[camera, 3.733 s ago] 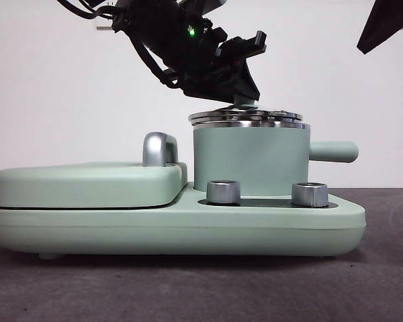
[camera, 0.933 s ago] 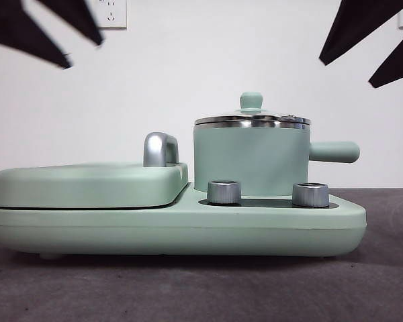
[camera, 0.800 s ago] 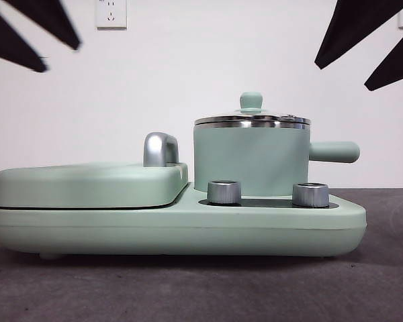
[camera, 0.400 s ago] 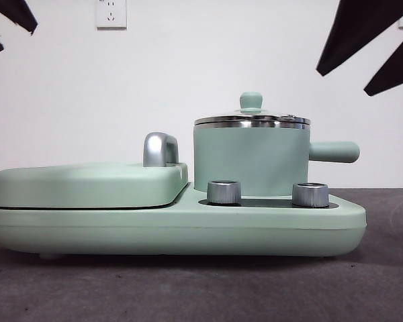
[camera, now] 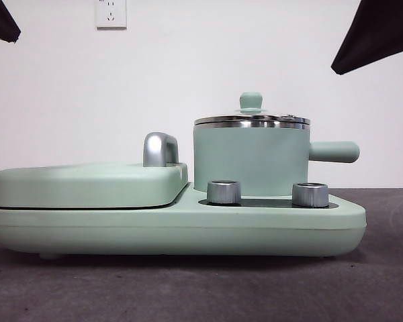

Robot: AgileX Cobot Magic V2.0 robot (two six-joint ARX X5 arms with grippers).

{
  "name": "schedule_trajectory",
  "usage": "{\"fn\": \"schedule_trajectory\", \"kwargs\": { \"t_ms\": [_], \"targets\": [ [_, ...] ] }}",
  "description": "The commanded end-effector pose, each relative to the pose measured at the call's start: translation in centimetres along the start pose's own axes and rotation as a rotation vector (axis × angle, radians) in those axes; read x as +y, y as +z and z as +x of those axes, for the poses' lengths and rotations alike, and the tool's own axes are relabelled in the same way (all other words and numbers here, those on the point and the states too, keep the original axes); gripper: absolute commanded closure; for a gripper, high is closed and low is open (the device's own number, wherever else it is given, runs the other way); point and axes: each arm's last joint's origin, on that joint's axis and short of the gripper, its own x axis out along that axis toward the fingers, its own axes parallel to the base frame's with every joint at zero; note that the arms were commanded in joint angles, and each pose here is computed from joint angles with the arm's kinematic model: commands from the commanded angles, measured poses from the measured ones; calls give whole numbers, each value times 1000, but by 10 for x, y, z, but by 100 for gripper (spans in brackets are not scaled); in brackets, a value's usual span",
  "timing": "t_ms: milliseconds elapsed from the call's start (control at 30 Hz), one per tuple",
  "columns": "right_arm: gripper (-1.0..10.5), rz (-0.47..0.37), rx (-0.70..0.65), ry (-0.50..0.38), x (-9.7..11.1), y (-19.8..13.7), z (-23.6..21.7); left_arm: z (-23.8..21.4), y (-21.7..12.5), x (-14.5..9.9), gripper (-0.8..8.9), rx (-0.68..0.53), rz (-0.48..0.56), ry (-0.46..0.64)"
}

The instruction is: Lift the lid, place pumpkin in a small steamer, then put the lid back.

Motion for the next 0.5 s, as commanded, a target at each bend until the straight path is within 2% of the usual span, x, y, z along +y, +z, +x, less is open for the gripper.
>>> {"fn": "schedule_trajectory", "kwargs": {
  "t_ms": [33,267,333,500],
  "targets": [
    [935,-6,-20,1,1,3,0,0,1,-1,807,-9,11,-4],
    [935,-6,-20,1,1,3,0,-2,1,-1,807,-15,11,-6],
    [935,-6,-20,1,1,3,0,-5,2,1,806,-39,84,21],
    [935,-6,-20,1,1,3,0,-14,-14,17,807,-156,30,109]
  ]
}}
